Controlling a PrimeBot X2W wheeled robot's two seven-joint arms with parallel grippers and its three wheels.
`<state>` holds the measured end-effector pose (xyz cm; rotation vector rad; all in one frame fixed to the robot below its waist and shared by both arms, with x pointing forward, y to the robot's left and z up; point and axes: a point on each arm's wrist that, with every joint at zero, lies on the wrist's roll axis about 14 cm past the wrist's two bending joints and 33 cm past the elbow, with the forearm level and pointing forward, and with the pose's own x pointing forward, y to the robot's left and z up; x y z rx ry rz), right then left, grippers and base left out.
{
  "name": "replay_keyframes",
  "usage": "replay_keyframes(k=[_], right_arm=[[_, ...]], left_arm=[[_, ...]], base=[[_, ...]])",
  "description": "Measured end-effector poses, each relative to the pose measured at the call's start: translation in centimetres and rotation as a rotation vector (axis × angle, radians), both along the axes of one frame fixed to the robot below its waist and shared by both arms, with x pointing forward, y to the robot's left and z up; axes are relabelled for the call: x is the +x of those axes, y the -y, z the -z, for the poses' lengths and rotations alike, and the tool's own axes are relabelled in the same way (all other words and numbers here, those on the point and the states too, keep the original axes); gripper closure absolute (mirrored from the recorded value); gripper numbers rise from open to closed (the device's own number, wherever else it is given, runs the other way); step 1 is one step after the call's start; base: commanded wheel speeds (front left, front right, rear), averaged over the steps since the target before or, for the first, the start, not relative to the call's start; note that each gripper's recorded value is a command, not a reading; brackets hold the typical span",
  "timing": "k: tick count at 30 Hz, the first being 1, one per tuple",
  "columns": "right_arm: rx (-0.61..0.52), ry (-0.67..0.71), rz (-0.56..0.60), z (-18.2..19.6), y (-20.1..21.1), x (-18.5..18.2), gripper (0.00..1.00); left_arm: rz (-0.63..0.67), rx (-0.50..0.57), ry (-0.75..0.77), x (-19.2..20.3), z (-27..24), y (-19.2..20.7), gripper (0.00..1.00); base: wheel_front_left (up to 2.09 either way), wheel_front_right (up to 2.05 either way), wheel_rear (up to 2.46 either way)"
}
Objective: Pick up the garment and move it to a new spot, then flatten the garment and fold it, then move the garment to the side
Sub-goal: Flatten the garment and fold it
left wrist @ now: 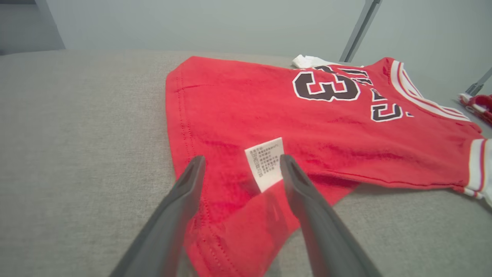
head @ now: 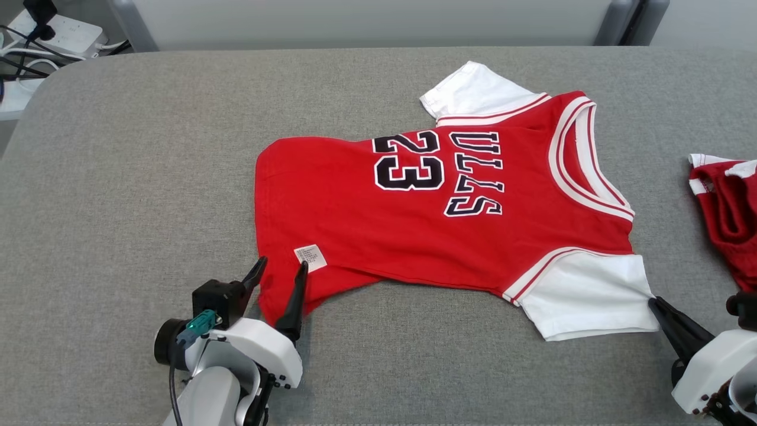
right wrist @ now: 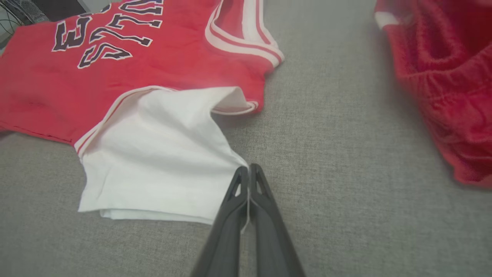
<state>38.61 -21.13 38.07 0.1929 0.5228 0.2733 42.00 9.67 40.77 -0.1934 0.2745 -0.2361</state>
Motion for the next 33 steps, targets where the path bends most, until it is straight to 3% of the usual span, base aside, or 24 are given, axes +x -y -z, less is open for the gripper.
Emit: replay_keyframes(k=[10,26,33], right_arm=[[0.005,0.005,-0.009,0.1,-0.5,-0.4,1.0],[0.007,-0.008,-0.018,0.6,-0.9,-1.1,1.0],[0.008,-0.022,-0.014,1.0,-0.9,-1.2,1.0]], left_arm=[[-0.092,-0.018,-0.058,-1.9,1.6,-2.2,0.0],[-0.082,-0.054,-0.135,-3.4,3.7,-2.5,0.0],[-0.076,-0.064,-0.123,-2.1,3.3,-2.3,0.0]], base=[[0.0,0.0,0.0],[0.0,0.0,0.0],[0.0,0.0,0.0]])
